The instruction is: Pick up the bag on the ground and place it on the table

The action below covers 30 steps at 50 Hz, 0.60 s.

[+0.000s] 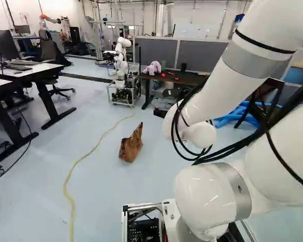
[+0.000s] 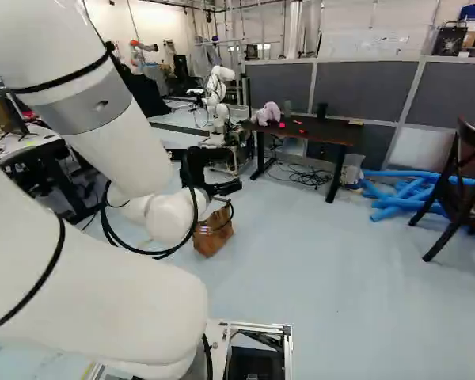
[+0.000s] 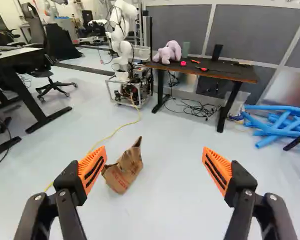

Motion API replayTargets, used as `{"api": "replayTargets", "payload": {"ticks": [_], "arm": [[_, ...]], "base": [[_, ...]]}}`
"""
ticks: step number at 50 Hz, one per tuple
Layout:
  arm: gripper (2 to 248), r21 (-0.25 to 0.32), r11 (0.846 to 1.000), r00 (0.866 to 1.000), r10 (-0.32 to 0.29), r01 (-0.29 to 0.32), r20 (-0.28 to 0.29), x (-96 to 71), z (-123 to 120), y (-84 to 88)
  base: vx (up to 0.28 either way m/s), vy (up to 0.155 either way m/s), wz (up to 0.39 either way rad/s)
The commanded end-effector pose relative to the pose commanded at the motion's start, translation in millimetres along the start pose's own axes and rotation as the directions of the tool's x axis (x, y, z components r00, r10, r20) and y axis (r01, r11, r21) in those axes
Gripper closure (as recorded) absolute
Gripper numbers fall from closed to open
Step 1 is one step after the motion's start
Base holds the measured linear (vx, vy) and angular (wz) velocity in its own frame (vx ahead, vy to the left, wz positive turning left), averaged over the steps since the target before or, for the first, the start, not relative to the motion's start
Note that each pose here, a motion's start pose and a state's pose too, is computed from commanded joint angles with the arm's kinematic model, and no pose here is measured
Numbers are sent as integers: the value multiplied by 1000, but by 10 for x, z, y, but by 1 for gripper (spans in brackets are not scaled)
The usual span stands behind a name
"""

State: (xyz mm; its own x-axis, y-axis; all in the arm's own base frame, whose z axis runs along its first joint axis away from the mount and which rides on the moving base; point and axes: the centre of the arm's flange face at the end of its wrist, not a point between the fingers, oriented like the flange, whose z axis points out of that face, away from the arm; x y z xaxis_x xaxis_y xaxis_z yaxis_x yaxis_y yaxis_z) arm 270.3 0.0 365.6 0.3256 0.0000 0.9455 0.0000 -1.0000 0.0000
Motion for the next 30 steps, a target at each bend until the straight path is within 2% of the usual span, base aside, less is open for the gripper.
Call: {"api": "replayTargets", "payload": {"ticks": [13,30], "arm": [[3,0,1000,1000,0,0,0,0,0,0],[3,0,1000,1000,0,0,0,0,0,0]], "base": [[171,88,136],[174,62,0]]}}
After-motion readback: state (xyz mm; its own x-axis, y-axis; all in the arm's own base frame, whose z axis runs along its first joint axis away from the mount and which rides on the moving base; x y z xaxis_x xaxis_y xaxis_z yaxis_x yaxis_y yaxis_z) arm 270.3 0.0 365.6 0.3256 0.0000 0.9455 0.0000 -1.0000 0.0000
